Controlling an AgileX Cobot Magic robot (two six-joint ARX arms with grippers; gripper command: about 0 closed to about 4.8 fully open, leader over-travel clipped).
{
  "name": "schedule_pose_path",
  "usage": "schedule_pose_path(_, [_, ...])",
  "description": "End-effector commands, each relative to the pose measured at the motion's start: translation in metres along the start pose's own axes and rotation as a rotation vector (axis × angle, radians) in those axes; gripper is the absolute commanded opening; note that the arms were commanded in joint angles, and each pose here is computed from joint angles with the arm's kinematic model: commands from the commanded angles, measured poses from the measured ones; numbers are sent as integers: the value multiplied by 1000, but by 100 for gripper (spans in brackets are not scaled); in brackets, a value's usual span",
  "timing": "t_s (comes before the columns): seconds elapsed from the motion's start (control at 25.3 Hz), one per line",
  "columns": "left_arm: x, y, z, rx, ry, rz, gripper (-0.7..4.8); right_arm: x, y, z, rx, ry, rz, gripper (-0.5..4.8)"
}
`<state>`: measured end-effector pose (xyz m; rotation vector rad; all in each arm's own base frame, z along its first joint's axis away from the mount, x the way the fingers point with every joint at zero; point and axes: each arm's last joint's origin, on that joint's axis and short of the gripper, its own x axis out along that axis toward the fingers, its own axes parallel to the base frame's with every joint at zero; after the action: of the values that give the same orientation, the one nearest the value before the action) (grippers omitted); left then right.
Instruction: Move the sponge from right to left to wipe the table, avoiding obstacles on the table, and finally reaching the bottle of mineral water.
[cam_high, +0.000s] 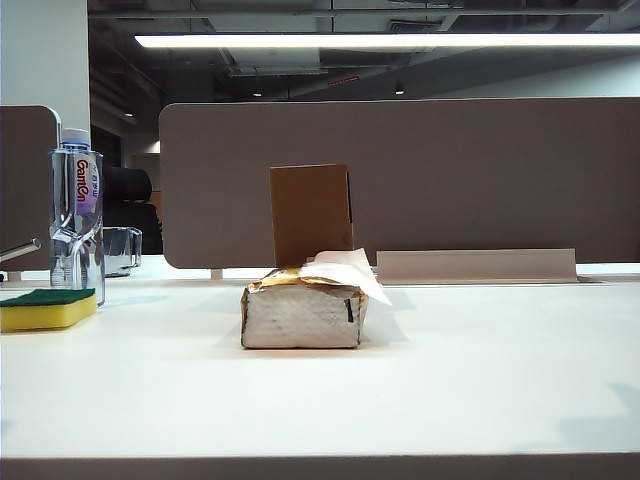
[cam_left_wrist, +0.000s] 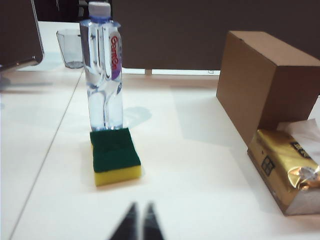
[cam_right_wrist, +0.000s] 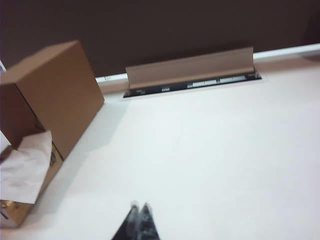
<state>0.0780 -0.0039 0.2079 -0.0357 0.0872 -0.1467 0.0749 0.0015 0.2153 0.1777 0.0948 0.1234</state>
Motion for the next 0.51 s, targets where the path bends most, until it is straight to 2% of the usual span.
schedule_pose_path(0.04, [4, 1, -6, -9, -7, -6, -6, 6, -2, -7, 2, -16, 4, -6])
schedule_pose_path(0.28, [14, 3, -29, -11, 13, -5, -6, 15, -8, -30, 11, 43, -9, -6])
schedule_pose_path(0.51, [18, 4, -39, -12, 38, -4, -6, 21, -12, -50, -22, 92, -15, -6])
